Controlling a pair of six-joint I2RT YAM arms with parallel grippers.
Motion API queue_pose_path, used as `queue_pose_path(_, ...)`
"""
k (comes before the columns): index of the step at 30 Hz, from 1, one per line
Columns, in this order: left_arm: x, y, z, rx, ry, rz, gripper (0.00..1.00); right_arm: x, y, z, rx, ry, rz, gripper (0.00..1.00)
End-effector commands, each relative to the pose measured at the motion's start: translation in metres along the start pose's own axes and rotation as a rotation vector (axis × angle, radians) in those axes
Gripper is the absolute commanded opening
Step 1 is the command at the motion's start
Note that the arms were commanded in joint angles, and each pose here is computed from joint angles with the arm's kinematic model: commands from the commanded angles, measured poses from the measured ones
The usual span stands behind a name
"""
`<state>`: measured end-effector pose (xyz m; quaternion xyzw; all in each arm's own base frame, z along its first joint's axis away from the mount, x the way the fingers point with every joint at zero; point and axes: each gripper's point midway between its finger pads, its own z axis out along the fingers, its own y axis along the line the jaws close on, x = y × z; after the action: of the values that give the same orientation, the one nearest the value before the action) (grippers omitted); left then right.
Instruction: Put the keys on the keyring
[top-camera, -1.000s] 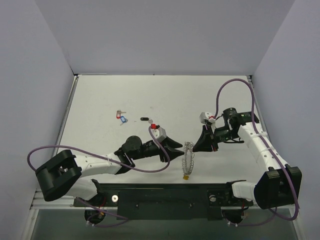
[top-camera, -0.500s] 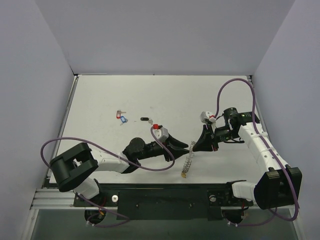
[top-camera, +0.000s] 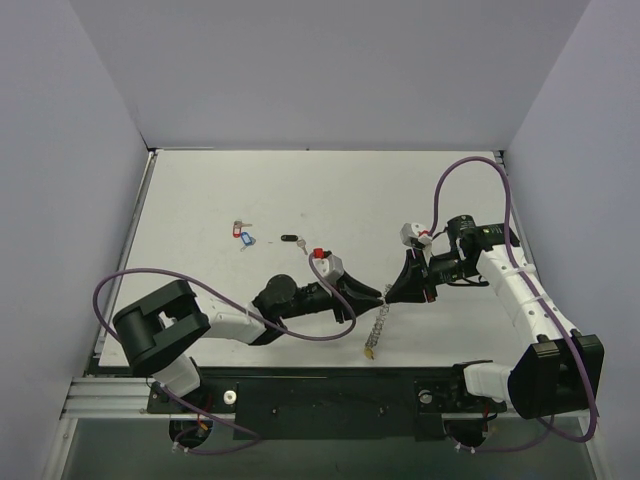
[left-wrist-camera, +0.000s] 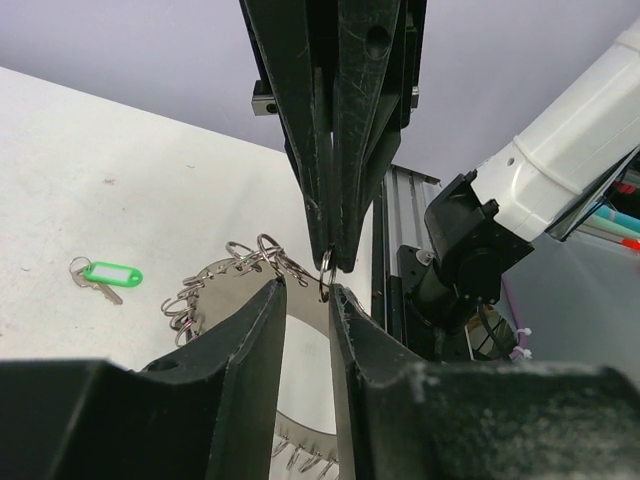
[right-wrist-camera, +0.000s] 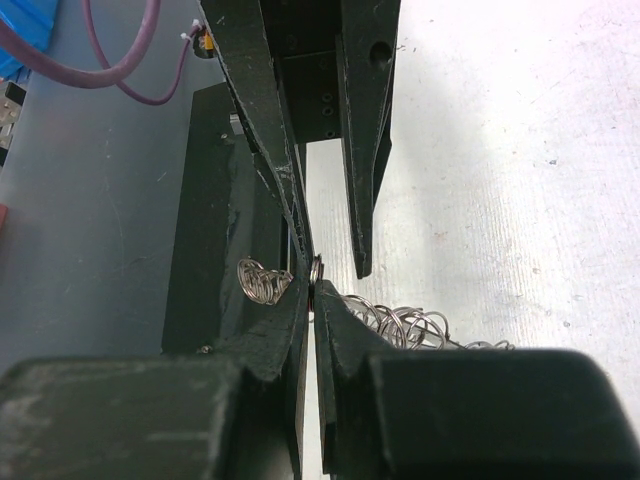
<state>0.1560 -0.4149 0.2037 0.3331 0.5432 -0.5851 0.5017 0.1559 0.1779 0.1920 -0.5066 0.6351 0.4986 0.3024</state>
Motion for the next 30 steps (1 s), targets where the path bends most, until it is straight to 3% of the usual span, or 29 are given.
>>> queue_pose_path(1, -0.03, -0.014, 0.013, 0.07, -0.097, 0.029, 0.33, -0.022, 0.01, -0.002, -0.015, -0.082, -0.027, 0.0)
queue_pose_path(9, -0.029, -0.021, 0.015, 0.11, -0.088, 0.023, 0.17, -0.021, 0.009, -0.002, -0.016, -0.082, -0.024, 0.0)
queue_pose_path(21, -0.012, -0.019, 0.013, 0.114, -0.032, -0.01, 0.24, -0.021, 0.009, -0.003, -0.01, -0.082, -0.028, 0.0)
queue_pose_path(30, -0.008, -0.016, 0.013, 0.102, -0.026, -0.014, 0.23, -0.021, 0.009, -0.003, -0.009, -0.084, -0.03, 0.0)
